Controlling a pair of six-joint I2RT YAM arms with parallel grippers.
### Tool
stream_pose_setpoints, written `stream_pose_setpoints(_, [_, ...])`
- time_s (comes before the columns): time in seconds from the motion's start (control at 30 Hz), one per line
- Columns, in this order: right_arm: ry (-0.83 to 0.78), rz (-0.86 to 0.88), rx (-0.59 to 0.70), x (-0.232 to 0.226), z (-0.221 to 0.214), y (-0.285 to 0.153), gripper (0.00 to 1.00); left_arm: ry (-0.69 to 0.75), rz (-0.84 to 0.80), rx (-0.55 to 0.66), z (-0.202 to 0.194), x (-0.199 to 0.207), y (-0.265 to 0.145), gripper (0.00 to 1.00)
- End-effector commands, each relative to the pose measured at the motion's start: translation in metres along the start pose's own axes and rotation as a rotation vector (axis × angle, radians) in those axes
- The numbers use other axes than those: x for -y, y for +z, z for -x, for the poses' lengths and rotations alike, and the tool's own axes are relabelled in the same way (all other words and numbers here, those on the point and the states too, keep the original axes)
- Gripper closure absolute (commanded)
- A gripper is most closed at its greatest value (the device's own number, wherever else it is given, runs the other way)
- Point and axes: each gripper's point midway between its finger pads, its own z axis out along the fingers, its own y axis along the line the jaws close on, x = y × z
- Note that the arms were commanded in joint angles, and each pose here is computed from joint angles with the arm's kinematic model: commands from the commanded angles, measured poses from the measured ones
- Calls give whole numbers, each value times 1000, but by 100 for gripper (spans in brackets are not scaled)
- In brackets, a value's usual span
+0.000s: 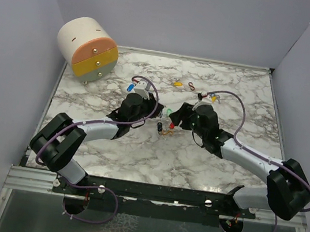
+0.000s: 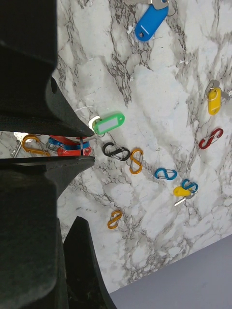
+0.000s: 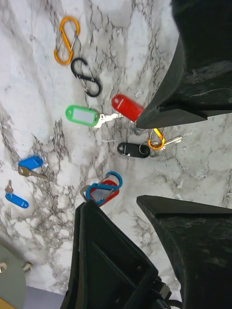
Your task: Put the keys on the keyring
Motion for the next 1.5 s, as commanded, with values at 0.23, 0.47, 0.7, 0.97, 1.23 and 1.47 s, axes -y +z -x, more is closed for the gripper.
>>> stream_pose_setpoints(0.23, [-54,-336,117,70,24,-38,25,38,-57,74,45,27,11,93])
stream_pose_setpoints(0.47, [9,-438,219,96,33,-64,17,40,-114,41,46,45,41,94])
stream_pose_setpoints(0.7, [78,-467,359,107,50,-101,17,58,-195,-28,24,70,89,94])
stream_pose_setpoints(0.97, [79,-448,426,107,61,-123,17,71,-248,-50,11,94,116,96])
stream_pose_setpoints(1.23, [62,-424,408,102,59,-119,17,38,-119,-28,14,51,100,96])
stream_pose_setpoints(1.47, [43,-400,364,98,52,-106,17,-21,67,10,27,-29,55,96])
